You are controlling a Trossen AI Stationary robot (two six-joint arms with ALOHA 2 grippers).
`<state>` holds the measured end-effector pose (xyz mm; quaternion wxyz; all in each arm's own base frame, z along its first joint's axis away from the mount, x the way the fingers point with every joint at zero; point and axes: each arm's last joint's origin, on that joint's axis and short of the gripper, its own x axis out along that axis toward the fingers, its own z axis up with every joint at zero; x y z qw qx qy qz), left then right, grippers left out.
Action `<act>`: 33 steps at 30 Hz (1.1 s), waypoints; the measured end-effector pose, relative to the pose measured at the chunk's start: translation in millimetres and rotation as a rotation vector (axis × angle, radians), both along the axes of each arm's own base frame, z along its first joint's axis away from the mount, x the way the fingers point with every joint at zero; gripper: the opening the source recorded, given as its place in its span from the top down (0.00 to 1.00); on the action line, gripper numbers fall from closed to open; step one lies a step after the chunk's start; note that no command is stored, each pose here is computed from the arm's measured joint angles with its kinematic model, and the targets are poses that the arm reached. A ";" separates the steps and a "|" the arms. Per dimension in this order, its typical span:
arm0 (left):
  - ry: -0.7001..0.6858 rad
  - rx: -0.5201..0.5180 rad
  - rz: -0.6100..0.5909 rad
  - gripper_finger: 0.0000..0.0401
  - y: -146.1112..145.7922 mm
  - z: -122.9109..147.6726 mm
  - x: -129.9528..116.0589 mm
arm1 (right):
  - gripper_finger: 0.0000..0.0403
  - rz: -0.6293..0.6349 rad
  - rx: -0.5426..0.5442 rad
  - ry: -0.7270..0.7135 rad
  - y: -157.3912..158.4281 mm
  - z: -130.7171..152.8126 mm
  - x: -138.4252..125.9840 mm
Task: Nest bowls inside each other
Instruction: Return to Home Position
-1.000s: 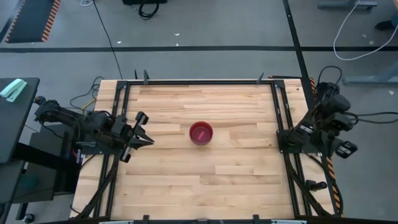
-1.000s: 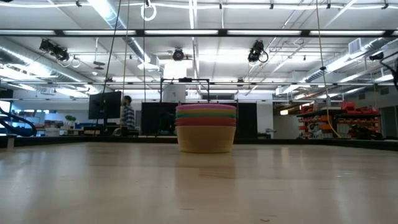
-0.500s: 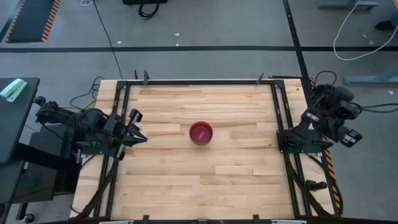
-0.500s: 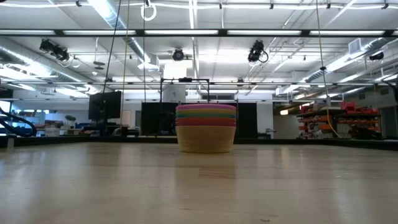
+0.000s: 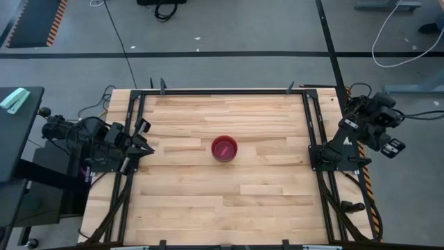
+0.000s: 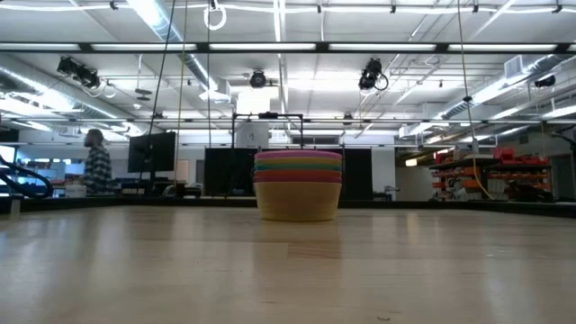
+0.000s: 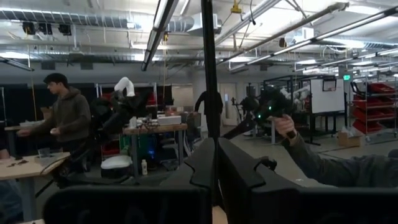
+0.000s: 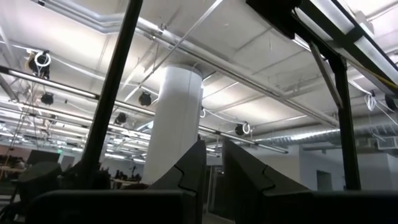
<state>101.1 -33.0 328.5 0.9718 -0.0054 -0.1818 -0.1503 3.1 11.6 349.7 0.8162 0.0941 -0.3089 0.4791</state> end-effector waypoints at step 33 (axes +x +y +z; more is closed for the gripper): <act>-0.081 -0.084 0.090 0.92 18.1 -47.4 -45.8 | 0.85 -0.003 -0.018 0.013 -1.8 -7.6 -1.2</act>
